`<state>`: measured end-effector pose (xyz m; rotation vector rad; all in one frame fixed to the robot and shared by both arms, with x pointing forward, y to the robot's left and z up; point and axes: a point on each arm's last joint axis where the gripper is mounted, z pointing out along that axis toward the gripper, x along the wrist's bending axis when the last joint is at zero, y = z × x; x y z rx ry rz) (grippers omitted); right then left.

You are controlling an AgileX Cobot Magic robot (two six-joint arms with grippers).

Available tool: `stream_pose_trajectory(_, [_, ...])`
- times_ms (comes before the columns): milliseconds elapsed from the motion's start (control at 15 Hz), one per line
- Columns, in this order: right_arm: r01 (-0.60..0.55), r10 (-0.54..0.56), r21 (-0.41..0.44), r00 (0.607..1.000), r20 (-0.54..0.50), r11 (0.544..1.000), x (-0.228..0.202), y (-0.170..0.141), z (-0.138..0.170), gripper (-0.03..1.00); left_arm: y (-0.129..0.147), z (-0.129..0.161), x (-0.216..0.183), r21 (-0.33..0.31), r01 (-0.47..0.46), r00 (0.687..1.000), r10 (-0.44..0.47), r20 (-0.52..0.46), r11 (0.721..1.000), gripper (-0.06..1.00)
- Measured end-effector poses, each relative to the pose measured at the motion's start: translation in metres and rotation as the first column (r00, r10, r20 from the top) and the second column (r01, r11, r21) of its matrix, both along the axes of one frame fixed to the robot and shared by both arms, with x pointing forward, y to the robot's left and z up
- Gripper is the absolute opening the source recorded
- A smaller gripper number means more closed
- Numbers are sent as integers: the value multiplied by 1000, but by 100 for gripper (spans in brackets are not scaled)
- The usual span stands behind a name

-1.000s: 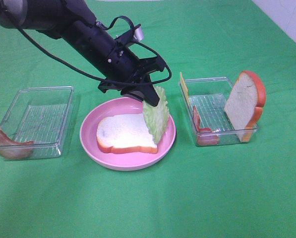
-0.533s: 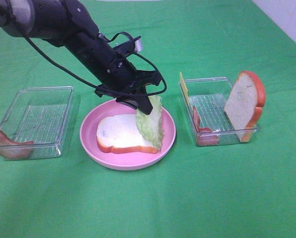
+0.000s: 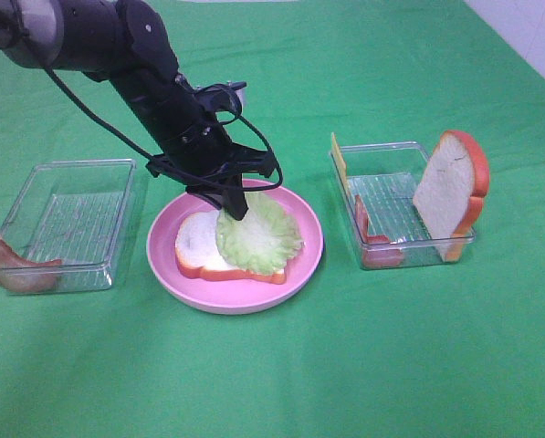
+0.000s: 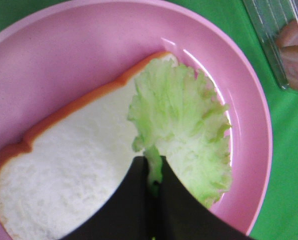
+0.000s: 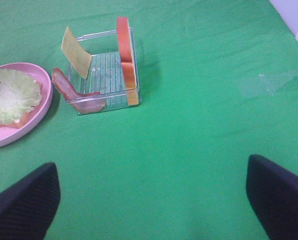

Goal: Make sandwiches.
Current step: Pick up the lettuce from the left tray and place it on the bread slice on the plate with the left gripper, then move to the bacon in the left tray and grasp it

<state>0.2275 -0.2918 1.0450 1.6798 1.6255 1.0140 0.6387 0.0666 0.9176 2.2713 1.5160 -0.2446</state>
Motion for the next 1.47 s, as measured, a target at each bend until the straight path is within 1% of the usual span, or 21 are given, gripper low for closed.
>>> stream_pose_trajectory(200, [0, 0, 0, 1000, 0, 1000, 0, 0, 0, 96, 2, -1, 0, 18, -8, 1000, 8, 0, 1000, 0])
stream_pose_trajectory(267, [0, 0, 0, 1000, 0, 1000, 0, 0, 0, 96, 2, -1, 0, 20, -7, 1000, 7, -3, 1000, 2])
stream_pose_trajectory(333, [0, 0, 0, 1000, 0, 1000, 0, 0, 0, 96, 2, -1, 0, 21, -6, 1000, 6, -4, 1000, 4])
stream_pose_trajectory(400, [0, 0, 0, 1000, 0, 1000, 0, 0, 0, 96, 2, 0, -1, 25, -3, 1000, 3, -6, 1000, 11])
stream_pose_trajectory(467, [0, 0, 0, 1000, 0, 1000, 0, 0, 0, 96, 3, 2, -1, 32, 2, 1000, -2, -1, 999, 26])
stream_pose_trajectory(533, [0, 0, 0, 1000, 0, 1000, 0, 0, 0, 96, 5, 11, -2, 48, 3, 1000, -3, 9, 999, 71])
stream_pose_trajectory(667, [0, 0, 0, 1000, 0, 1000, 0, 0, 0, 96, 8, 24, -5, 63, 15, 1000, -16, 24, 998, 92])
stream_pose_trajectory(733, [0, 0, 0, 1000, 0, 1000, 0, 0, 0, 96, 10, 32, -8, 74, 24, 1000, -26, 18, 997, 96])
stream_pose_trajectory(800, [0, 0, 0, 1000, 0, 1000, 0, 0, 0, 96, 12, 43, -11, 79, 29, 999, -31, 18, 996, 98])
stream_pose_trajectory(933, [0, 0, 0, 1000, 0, 1000, 0, 0, 0, 96, 15, 61, -18, 81, 43, 999, -44, 14, 996, 99])
stream_pose_trajectory(1000, [0, 0, 0, 1000, 0, 1000, 0, 0, 0, 96, 19, 76, -24, 92, 47, 999, -48, 13, 995, 99])
stream_pose_trajectory(1067, [0, 0, 0, 1000, 0, 1000, 0, 0, 0, 96, 26, 89, -30, 133, 39, 999, -39, 1, 990, 99])
stream_pose_trajectory(1133, [0, 0, 0, 1000, 0, 1000, 0, 0, 0, 96, 36, 99, -34, 192, 9, 1000, -9, -4, 981, 99])
stream_pose_trajectory(1200, [0, 0, 0, 1000, 0, 1000, 0, 0, 0, 96, 65, 118, -31, 280, -91, 995, 77, 63, 956, 99])
stream_pose_trajectory(1333, [0, 0, 0, 1000, 0, 1000, 0, 0, 0, 96, 98, 132, -35, 290, -185, 982, 167, 85, 939, 99])
stream_pose_trajectory(1400, [0, 0, 0, 1000, 0, 1000, 0, 0, 0, 96, 105, 134, -38, 291, -200, 980, 183, 85, 936, 99])
stream_pose_trajectory(1467, [0, 0, 0, 1000, 0, 1000, 0, 0, 0, 96, 122, 138, -45, 295, -234, 972, 220, 81, 926, 99])
